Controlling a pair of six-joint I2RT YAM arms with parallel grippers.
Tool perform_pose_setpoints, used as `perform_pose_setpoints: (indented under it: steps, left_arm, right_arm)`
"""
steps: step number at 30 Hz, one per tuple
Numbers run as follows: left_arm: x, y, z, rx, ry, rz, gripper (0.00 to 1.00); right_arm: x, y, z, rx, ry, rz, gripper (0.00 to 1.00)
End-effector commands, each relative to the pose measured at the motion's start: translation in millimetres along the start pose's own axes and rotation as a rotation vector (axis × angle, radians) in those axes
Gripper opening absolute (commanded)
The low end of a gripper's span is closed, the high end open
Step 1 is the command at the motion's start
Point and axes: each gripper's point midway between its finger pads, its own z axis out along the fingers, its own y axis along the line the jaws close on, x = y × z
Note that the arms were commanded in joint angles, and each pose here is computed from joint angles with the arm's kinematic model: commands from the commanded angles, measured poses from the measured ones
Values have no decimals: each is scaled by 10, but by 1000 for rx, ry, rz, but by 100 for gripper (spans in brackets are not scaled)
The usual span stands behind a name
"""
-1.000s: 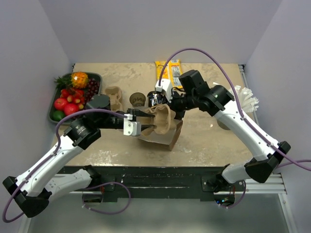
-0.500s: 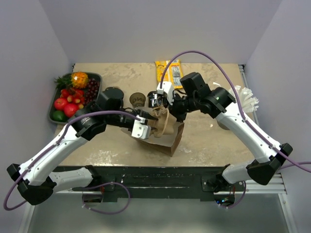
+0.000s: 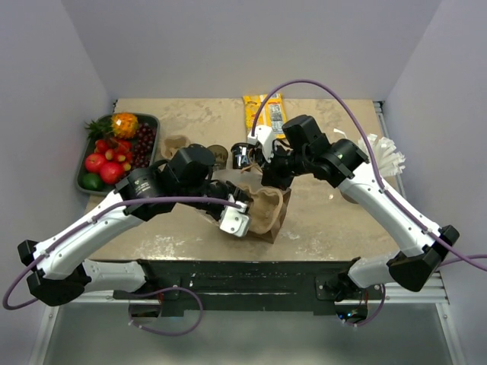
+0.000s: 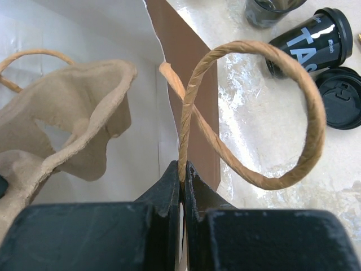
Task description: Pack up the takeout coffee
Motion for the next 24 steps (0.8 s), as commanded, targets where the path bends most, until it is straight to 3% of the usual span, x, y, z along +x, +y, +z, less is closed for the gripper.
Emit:
perform_pose_setpoints:
  steps: [1, 12, 19, 24]
  left_arm:
    - [45, 36, -100, -5, 98, 52, 0]
    - [162, 60, -7, 78, 324, 87, 0]
    - [36, 321, -114, -76, 307, 103, 0]
    - [-19, 206, -73, -55, 251, 44, 0]
  right_arm:
    - [-191, -108, -123, 77, -73, -16, 0]
    - [-154, -101, -170, 80, -62, -51, 0]
    - [-66, -44, -150, 51, -44, -69, 0]
    - [-90, -56, -177, 63, -55, -66, 0]
